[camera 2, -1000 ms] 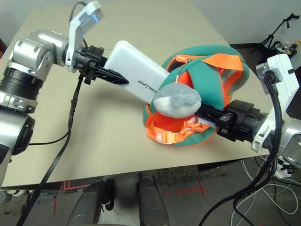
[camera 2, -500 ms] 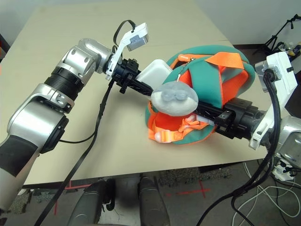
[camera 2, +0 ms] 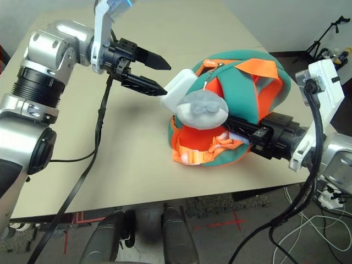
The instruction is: Put the pencil case into the backpack and zip it.
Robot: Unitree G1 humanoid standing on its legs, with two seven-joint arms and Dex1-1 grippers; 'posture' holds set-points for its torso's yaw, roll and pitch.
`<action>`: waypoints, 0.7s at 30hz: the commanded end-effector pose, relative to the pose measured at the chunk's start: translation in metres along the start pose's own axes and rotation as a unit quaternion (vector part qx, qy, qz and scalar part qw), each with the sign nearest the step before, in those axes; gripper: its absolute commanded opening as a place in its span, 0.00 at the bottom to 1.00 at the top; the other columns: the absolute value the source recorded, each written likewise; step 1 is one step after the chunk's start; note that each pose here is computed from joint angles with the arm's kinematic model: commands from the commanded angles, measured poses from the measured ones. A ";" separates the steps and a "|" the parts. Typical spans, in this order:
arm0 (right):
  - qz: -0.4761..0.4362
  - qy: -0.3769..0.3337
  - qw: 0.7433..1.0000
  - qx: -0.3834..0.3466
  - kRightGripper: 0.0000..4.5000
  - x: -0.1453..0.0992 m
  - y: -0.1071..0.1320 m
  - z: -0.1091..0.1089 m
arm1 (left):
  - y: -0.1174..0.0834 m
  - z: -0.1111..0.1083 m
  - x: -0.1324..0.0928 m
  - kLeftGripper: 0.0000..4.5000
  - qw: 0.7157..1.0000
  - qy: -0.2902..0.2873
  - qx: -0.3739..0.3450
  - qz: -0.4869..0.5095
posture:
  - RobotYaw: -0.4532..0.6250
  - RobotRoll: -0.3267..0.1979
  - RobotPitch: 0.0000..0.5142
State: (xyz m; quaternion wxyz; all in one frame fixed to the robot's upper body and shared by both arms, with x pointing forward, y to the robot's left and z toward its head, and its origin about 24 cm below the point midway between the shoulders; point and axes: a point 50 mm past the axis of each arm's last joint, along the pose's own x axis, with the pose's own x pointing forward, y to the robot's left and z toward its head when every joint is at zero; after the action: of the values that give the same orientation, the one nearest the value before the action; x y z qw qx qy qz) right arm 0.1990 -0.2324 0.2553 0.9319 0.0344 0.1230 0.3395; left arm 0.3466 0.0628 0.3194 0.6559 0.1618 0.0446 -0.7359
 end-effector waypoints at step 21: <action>0.018 0.003 1.000 -0.005 0.03 0.005 0.004 -0.001 | 0.008 -0.010 0.004 0.40 1.000 -0.009 0.009 0.024 | 0.32 0.62 0.32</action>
State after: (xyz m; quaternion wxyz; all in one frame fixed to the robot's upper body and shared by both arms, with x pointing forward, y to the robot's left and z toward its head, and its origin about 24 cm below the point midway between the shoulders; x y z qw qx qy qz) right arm 0.2010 -0.2309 0.2562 0.9310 0.0322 0.1167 0.3443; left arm 0.3563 0.0604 0.3033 0.6717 0.1579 0.0408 -0.7226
